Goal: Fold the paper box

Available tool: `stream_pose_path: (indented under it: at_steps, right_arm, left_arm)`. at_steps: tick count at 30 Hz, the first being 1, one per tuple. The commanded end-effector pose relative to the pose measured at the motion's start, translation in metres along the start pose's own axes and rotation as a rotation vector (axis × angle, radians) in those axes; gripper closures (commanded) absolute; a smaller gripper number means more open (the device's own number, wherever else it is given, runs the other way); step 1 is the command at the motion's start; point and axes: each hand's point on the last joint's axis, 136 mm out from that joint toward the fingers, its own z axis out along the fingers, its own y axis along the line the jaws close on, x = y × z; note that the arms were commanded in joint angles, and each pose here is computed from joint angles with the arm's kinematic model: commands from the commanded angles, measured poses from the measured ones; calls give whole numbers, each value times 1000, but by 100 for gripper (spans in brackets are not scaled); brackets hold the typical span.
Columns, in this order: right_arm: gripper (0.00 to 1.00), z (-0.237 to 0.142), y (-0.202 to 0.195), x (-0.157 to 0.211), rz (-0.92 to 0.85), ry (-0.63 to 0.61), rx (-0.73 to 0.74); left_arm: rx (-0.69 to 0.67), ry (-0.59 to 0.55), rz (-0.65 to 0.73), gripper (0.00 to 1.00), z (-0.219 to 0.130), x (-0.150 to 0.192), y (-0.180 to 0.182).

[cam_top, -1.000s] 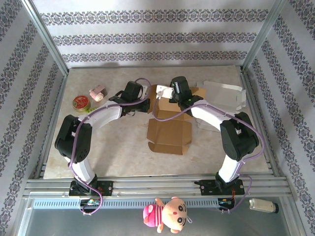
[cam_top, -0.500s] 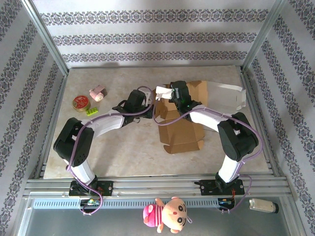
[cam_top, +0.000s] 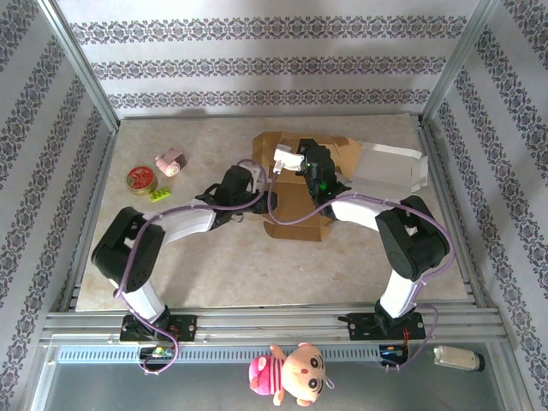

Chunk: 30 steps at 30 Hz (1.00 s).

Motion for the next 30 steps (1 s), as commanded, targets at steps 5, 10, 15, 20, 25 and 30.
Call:
stream_pose_path:
  at_steps: [5, 10, 15, 20, 25, 30]
  right_arm:
    - [100, -13, -13, 1, 27, -5, 27]
    - [100, -18, -10, -5, 31, -25, 6]
    - [100, -16, -8, -10, 50, -46, -17]
    - [100, -4, -5, -13, 21, -48, -16]
    - [100, 8, -5, -10, 6, -26, 0]
    - [100, 12, -8, -10, 7, -6, 14]
  left_arm:
    - [-70, -118, 166, 31, -48, -72, 41]
    - [111, -81, 347, 17, -46, -85, 23]
    - [166, -31, 466, 11, -22, -97, 19]
    - [76, -61, 527, 8, 6, -123, 37]
    - [2, -81, 598, 30, 18, -146, 47]
    - [25, -61, 617, 87, 33, -155, 47]
